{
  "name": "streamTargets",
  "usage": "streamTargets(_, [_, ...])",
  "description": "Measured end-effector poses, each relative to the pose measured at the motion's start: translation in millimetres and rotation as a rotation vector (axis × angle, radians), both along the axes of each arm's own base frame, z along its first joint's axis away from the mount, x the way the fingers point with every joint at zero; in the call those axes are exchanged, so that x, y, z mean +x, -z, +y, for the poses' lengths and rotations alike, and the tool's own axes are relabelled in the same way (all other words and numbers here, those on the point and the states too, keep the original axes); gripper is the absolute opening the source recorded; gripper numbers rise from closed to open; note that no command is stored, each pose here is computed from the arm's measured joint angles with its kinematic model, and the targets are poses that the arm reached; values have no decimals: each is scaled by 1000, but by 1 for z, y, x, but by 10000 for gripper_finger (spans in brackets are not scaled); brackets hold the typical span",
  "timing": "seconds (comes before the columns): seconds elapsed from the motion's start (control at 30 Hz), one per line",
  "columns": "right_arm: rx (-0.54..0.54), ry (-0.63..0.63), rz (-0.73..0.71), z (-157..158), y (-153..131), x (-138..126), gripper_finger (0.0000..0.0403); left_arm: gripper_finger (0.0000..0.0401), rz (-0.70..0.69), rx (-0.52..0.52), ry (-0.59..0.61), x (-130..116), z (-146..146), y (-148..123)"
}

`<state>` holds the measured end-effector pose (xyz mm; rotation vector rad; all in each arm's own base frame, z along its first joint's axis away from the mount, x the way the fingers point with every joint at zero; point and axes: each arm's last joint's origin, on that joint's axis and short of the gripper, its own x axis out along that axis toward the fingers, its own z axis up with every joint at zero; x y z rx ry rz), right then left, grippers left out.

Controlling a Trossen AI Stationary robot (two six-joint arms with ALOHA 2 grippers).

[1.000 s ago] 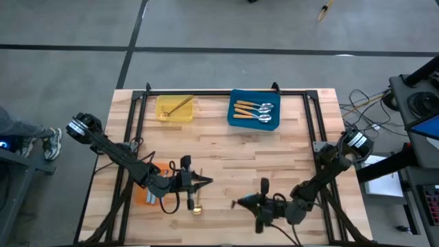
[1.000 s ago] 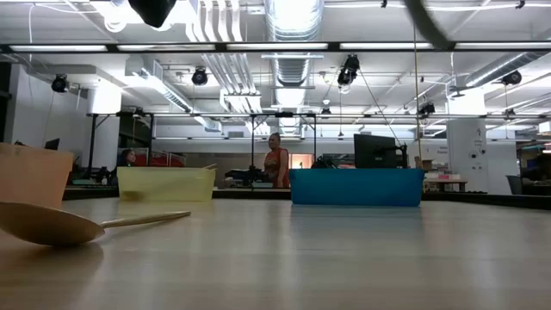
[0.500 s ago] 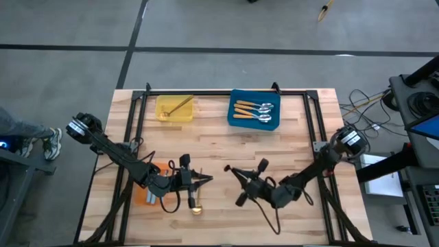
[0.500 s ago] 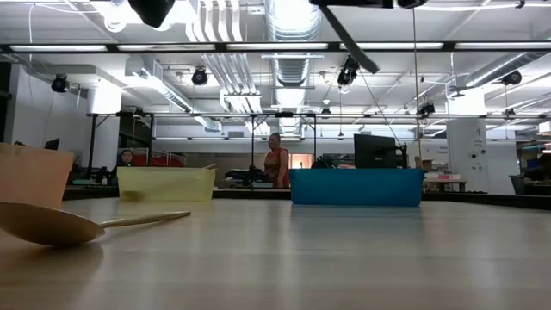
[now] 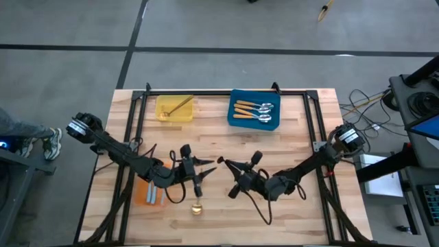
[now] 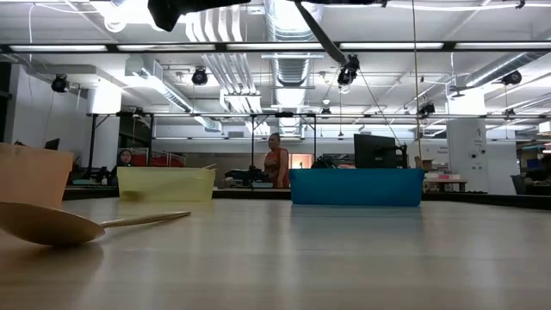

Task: Sort silverware by color (type)
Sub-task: Put the blue spoon into the orange bin

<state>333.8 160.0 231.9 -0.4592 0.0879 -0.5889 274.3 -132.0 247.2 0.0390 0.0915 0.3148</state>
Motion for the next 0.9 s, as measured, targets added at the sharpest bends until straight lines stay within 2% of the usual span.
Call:
streamTargets(0.17, [-17,7,3,-4,-4,4,13,139,0,1,-32,4,9,0])
streamTargets(0.33, [-20,24,14,-10,-3,7,13,167,-43,-22,-42,6,12,-4])
streamTargets(0.77, [-40,-10,31,-16,-1,11,13,166,-100,-72,-35,9,17,-9])
streamTargets(0.9, [-47,-67,28,-18,-1,14,13,166,-107,-81,-49,11,21,-9])
